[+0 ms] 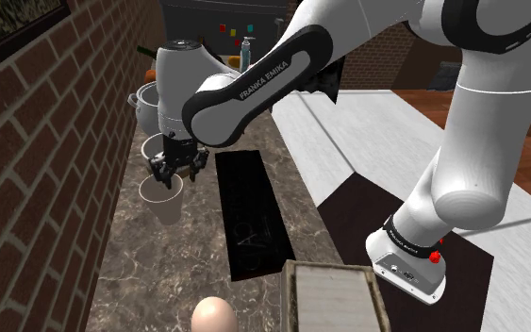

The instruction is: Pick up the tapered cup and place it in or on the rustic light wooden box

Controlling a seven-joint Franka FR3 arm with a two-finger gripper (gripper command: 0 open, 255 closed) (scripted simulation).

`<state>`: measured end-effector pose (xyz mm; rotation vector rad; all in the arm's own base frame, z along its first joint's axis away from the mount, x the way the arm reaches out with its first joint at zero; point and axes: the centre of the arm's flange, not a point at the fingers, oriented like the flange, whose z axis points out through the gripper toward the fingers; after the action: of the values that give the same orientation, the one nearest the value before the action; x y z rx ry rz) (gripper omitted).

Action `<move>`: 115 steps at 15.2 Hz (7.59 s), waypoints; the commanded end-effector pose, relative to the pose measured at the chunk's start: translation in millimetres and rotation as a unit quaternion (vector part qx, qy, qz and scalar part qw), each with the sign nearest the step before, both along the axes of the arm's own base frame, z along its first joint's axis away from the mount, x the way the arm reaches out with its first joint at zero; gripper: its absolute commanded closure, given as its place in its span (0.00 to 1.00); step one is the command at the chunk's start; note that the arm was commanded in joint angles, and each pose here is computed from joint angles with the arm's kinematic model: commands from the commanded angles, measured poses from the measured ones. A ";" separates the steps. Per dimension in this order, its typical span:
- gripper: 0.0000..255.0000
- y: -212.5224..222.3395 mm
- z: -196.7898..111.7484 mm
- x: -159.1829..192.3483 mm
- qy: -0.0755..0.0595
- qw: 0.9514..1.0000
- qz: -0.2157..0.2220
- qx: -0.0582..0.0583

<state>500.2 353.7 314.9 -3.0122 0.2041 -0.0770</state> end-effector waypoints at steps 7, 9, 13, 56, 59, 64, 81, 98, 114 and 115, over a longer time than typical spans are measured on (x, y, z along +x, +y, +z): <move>1.00 0.0 0.0 0.0 0.000 1.000 0.000 0.000; 1.00 0.0 0.0 0.0 0.000 1.000 0.000 0.000; 1.00 0.0 21.1 0.0 0.000 1.000 0.000 0.000; 1.00 -41.4 195.1 -178.4 0.000 1.000 0.000 0.000; 1.00 -50.3 200.3 -216.7 0.000 1.000 0.000 0.000; 1.00 -65.1 208.9 -280.4 0.000 1.000 0.000 0.000; 1.00 -109.6 224.4 -472.1 0.000 1.000 0.000 0.000; 1.00 -109.6 134.6 -472.1 0.000 1.000 0.000 0.000; 0.00 -109.6 100.9 -472.1 0.000 1.000 0.000 0.000; 0.00 -109.6 100.9 -472.1 0.000 1.000 0.000 0.000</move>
<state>28.1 244.2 415.8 -3.0122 0.2041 -0.0770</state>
